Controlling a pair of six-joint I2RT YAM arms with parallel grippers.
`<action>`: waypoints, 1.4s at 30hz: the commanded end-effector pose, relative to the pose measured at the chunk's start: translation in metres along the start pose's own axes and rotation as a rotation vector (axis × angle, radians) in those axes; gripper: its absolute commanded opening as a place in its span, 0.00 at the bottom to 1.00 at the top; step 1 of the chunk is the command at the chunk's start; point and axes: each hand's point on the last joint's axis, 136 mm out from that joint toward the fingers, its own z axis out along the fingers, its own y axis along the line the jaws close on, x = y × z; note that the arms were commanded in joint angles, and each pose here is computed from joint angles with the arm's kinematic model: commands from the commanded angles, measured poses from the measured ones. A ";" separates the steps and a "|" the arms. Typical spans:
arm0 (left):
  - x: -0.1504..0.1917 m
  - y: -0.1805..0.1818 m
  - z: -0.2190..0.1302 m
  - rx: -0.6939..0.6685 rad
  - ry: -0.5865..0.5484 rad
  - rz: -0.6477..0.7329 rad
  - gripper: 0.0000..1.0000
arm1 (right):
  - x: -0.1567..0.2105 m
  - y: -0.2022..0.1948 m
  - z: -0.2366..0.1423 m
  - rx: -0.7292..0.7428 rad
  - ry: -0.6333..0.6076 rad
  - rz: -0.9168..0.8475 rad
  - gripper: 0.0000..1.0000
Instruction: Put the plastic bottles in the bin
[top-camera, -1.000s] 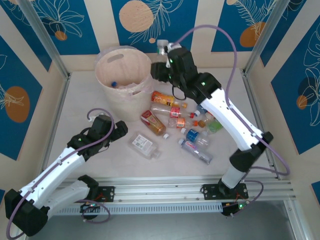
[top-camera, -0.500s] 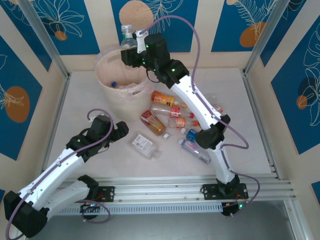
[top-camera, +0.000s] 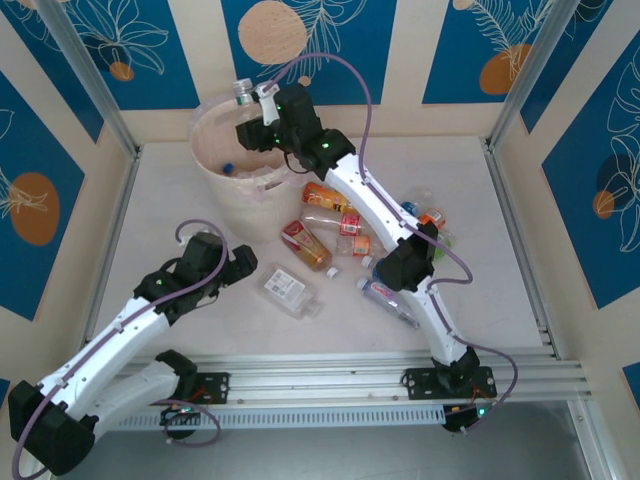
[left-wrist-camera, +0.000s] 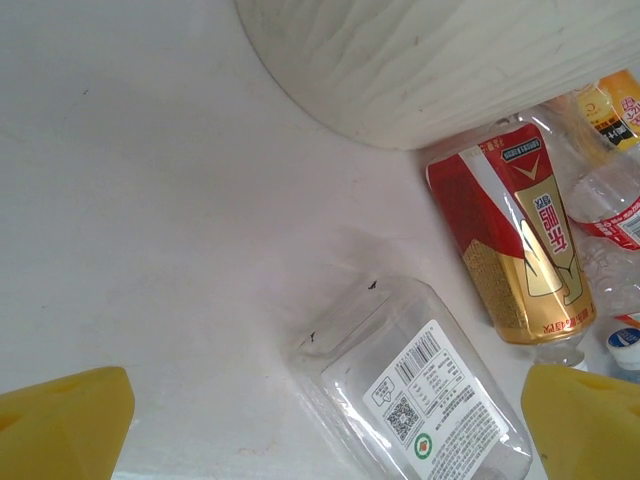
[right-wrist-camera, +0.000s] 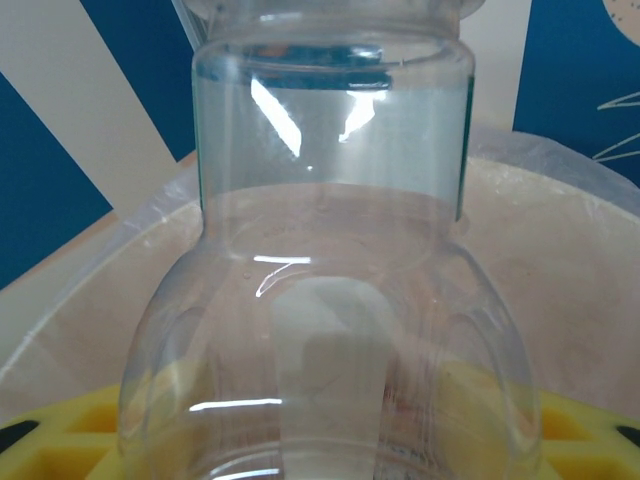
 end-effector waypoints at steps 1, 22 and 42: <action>0.002 0.000 0.000 0.004 0.000 0.003 0.99 | 0.006 -0.003 0.011 -0.018 0.000 -0.037 0.57; -0.003 0.003 -0.006 -0.014 -0.021 0.010 0.99 | 0.043 -0.019 0.034 0.016 0.085 -0.083 0.71; 0.006 0.010 -0.003 -0.033 0.010 -0.004 0.99 | -0.044 0.040 -0.030 -0.025 -0.114 -0.246 0.83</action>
